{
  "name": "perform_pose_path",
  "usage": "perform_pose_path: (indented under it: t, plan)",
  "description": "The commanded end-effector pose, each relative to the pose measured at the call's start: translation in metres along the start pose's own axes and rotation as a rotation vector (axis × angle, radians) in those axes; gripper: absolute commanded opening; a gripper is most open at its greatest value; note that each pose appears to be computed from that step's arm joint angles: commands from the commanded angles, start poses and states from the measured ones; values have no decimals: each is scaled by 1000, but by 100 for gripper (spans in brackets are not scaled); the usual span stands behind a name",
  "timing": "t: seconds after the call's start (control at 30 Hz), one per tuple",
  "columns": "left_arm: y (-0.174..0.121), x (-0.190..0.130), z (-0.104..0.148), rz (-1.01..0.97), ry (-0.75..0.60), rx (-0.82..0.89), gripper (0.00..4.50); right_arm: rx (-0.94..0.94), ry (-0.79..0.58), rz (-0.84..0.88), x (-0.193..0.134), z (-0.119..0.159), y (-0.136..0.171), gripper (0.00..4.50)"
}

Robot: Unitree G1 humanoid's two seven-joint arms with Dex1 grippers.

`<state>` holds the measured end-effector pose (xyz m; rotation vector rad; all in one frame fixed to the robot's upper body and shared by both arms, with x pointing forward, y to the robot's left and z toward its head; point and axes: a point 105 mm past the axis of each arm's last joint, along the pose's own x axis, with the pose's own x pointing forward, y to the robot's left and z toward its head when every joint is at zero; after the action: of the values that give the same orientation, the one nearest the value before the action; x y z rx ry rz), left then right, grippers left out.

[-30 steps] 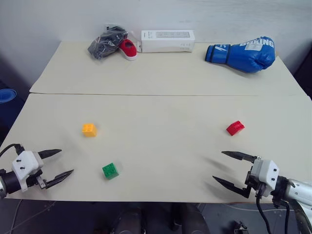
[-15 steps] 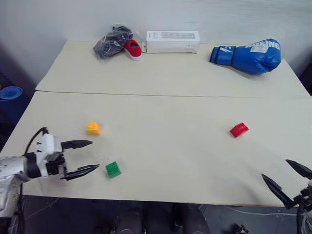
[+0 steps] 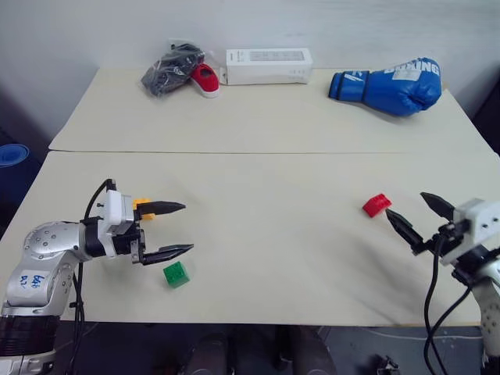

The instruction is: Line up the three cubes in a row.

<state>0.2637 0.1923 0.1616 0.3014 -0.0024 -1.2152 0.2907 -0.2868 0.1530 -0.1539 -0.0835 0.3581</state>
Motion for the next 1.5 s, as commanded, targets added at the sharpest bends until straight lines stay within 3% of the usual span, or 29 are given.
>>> perform_pose_path:
  t: [0.03, 0.2, 0.5, 0.57, 0.7, 0.9, 1.17, 1.37, 1.4, 1.5]
  plan:
    - [-6, 10, 10, -42, -25, 31, 449, 31, 89, 4, 24, -13, -12, 450]
    - [-8, 10, 11, -33, -20, 33, 449, 33, 142, 15, 37, -25, -20, 450]
    - [-8, 8, 10, -23, -1, 30, 450, 12, 94, 174, 42, -13, -13, 151]
    - [-7, 7, 10, -22, 2, 31, 450, 2, 58, 253, 42, -4, -5, 149]
    - [-7, 7, 9, -26, 11, 28, 450, -289, 46, 843, 42, 17, 66, 149]
    - [-10, 7, 9, -44, 18, 21, 450, -337, 52, 1185, 48, 7, 108, 149]
    - [-17, 3, 13, -50, 36, 15, 450, -336, 76, 1250, 62, -24, 121, 149]
    - [-17, -4, 14, -26, 51, 11, 450, -334, 52, 1238, 70, -22, 120, 149]
    - [-16, -6, 14, -19, 55, 10, 450, -315, 57, 1236, 71, -19, 119, 220]
    - [-14, -11, 13, -4, 66, 9, 450, -360, 14, 1237, 70, -11, 118, 313]
